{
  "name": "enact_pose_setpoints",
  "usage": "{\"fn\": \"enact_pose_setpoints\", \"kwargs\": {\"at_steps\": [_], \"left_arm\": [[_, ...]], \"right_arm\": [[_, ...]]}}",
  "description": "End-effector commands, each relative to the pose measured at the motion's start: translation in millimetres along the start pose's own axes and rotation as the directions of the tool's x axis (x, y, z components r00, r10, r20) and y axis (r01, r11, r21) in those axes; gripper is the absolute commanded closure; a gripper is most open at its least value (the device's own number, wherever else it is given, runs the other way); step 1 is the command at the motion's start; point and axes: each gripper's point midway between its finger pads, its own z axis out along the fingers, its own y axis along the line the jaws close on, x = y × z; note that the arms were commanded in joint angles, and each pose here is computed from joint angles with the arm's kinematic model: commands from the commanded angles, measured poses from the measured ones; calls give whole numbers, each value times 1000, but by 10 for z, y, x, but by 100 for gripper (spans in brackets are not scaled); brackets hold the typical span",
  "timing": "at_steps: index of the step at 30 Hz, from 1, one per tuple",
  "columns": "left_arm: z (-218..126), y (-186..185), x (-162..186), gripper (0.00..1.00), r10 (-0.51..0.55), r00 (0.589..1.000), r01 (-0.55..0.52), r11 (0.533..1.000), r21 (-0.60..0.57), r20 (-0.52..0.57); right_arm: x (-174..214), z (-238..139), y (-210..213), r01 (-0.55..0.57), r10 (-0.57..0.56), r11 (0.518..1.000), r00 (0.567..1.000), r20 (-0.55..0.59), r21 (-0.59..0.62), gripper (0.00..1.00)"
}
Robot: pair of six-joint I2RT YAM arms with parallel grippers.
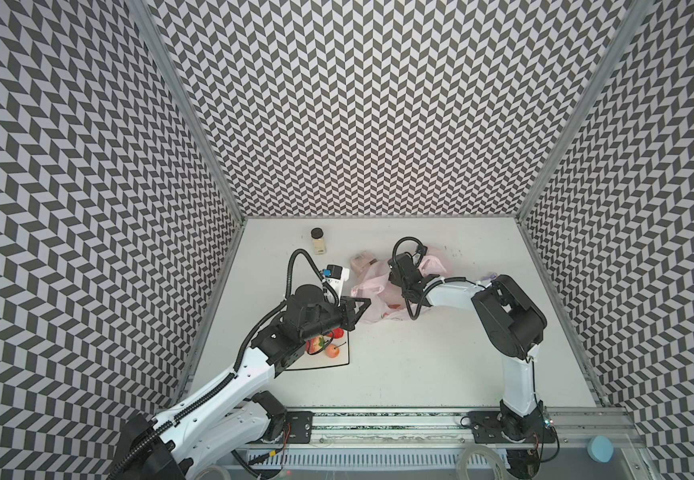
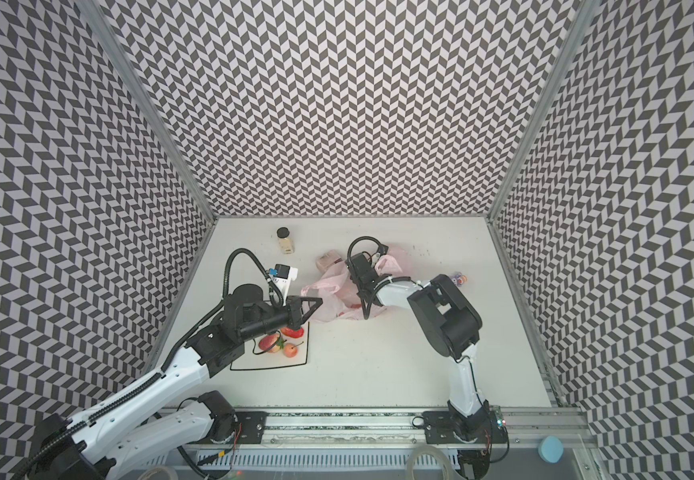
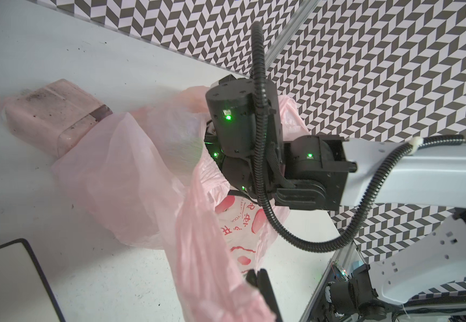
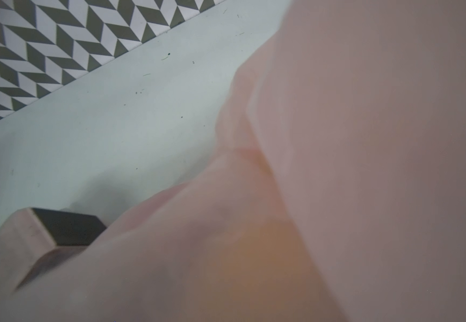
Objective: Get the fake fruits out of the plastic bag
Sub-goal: 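Push the right gripper into the bag and close on a yellow fruit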
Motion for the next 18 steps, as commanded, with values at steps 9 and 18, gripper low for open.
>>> {"fn": "enact_pose_setpoints", "kwargs": {"at_steps": [9, 18], "left_arm": [[-48, -60, 67, 100, 27, 999, -26, 999, 29, -21], [-67, 105, 42, 100, -7, 1000, 8, 999, -47, 25]], "right_arm": [[-70, 263, 4, -12, 11, 999, 1000, 25, 38, 27], [-202, 32, 227, 48, -48, 995, 999, -3, -90, 63]]}}
